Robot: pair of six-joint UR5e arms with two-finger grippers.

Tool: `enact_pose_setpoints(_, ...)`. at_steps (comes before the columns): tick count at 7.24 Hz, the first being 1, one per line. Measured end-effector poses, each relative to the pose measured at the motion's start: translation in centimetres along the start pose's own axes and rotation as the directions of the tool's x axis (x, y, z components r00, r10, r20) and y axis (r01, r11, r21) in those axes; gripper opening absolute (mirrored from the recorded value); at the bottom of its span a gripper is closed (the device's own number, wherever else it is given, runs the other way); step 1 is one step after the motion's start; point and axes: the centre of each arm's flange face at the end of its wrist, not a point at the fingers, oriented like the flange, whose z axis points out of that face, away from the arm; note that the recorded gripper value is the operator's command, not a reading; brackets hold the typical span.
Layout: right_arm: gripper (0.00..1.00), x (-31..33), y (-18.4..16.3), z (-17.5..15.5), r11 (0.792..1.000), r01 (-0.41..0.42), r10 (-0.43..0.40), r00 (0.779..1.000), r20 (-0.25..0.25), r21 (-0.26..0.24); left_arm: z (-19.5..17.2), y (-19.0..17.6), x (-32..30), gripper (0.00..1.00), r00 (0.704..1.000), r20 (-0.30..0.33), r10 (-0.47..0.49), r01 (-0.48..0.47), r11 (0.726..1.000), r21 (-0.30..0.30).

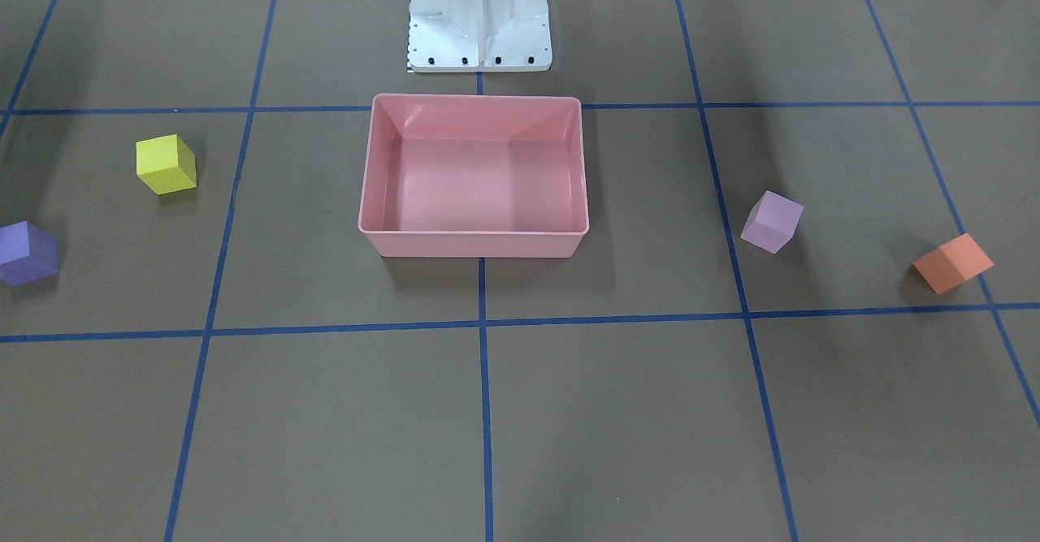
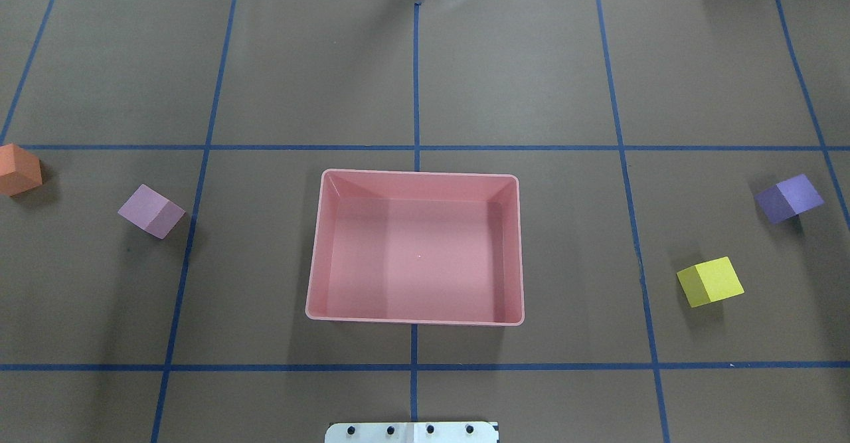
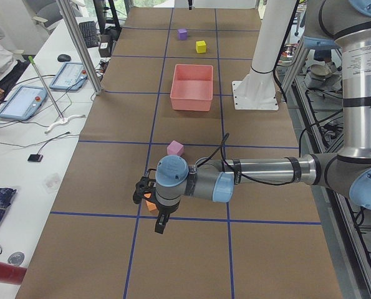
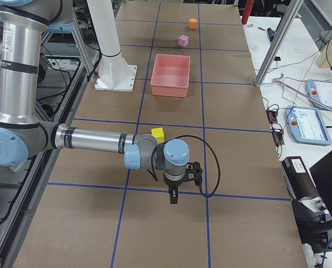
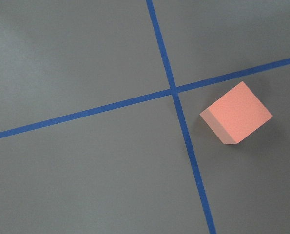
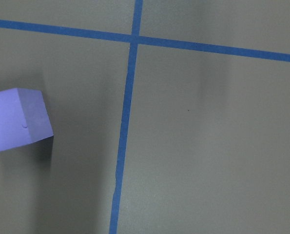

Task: Place blocks into pink bin with both arms
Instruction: 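Lower the left gripper onto the orange cube at the table edge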

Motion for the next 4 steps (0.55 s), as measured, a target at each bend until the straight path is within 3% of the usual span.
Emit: enact_pose_setpoints(4,1.00,-0.38,-0.42,-0.46,1.000,0.009,-0.009,1.000,0.001,0.011,-0.42,0.24,0.46,1.00,1.000,0.004,0.011,-0.011,1.000,0.007)
